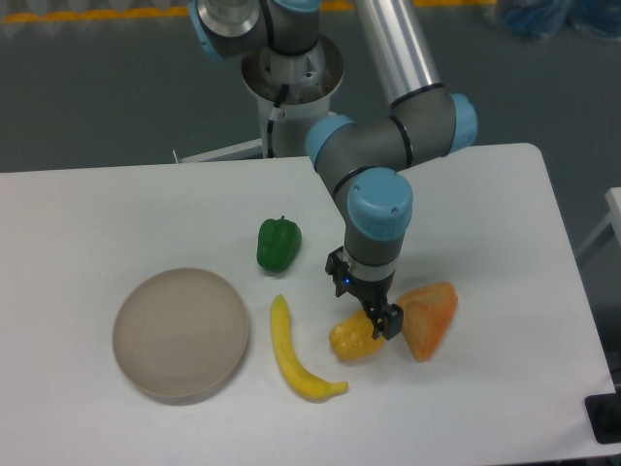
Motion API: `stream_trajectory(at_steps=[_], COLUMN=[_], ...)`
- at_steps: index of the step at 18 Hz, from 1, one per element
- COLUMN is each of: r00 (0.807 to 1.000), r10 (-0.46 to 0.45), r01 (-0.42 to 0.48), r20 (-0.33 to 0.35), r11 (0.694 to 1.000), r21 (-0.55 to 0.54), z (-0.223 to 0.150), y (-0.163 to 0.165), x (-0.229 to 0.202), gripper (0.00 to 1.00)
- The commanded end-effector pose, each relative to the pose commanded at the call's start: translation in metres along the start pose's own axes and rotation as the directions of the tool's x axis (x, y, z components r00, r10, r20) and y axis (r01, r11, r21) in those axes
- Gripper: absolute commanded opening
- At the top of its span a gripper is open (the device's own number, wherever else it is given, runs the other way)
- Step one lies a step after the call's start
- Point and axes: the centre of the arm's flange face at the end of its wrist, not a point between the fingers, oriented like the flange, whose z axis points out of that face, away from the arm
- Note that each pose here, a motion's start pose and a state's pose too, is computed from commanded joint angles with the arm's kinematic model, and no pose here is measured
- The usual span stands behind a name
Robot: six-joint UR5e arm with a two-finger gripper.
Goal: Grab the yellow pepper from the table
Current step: 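Lower the gripper around the yellow bell pepper and close it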
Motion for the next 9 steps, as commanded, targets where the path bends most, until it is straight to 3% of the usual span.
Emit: stream_trajectory(at_steps=[9], r00=[1.0], r10=[-0.002], r01=[0.003], r20=[0.02], r11=[1.0], r21=[-0.011], z=[0.018], y=[-0.007], x=[-0.002], gripper=[1.0])
